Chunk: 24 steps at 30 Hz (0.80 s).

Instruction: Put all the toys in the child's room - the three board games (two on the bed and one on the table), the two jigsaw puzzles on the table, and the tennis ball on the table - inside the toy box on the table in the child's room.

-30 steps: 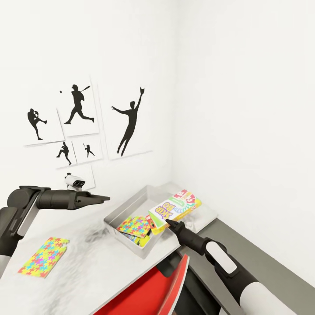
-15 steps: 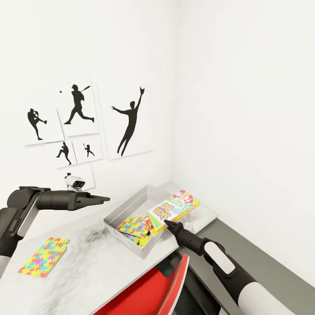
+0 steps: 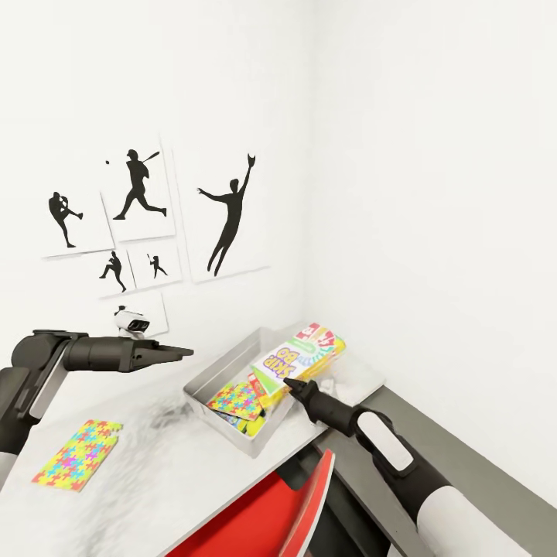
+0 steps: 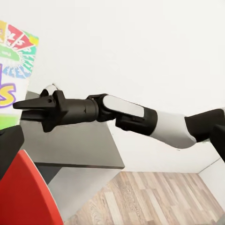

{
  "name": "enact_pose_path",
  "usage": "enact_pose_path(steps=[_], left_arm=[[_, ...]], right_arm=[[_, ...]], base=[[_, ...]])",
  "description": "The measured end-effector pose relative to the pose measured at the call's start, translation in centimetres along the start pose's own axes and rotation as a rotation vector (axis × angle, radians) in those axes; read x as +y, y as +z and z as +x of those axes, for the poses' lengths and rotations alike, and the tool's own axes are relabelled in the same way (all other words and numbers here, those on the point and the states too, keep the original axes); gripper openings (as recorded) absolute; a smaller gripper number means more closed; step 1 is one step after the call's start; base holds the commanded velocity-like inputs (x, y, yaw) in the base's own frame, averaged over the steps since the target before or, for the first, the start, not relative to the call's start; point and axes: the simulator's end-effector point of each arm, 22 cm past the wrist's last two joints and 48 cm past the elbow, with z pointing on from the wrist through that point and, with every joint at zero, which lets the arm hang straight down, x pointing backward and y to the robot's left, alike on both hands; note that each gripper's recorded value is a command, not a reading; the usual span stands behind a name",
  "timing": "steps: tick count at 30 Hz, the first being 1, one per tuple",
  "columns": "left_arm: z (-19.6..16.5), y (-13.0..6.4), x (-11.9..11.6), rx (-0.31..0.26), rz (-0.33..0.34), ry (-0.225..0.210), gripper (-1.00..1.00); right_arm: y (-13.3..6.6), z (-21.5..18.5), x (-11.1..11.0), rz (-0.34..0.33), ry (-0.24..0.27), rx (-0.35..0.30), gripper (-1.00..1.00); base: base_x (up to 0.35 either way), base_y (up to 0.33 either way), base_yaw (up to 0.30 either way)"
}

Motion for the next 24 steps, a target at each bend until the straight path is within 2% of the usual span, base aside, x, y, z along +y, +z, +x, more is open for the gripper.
enact_pose_path(steps=[2,4,5,8,11,16,19,24], left_arm=[[0.0,0.0,0.0,0.0,-0.001,0.0,1.0],[0.0,-0.1,0.0,0.0,-0.002,0.0,1.0],[0.0,-0.3,0.1,-0.001,-0.006,0.0,1.0],[-0.2,-0.7,0.2,-0.006,-0.016,0.002,1.0],[-0.3,-0.9,0.2,-0.008,-0.019,0.003,1.0],[-0.3,-1.0,0.2,-0.009,-0.02,0.005,1.0],[-0.5,-1.0,-0.2,-0.017,-0.004,0.007,1.0],[-1.1,-1.1,-1.2,-0.043,0.038,0.008,1.0]], right_arm=[[0.7,0.1,2.8,-0.013,-0.018,0.099,-1.0],[0.9,-1.0,4.0,-0.001,-0.03,0.128,-1.0],[0.9,-2.5,4.2,0.029,-0.033,0.122,-1.0],[1.3,-4.7,3.7,0.11,-0.021,0.109,-1.0],[3.1,-5.0,3.9,0.166,0.004,0.13,-1.0],[4.5,-4.7,2.4,0.262,0.077,0.174,-1.0],[5.0,-4.7,2.9,0.274,0.091,0.182,-1.0],[5.9,-3.1,3.5,0.309,0.077,0.226,-1.0]], base=[[0.0,0.0,0.0],[0.0,0.0,0.0],[0.0,0.0,0.0],[0.0,0.0,0.0],[0.0,0.0,0.0],[0.0,0.0,0.0],[0.0,0.0,0.0],[0.0,0.0,0.0]])
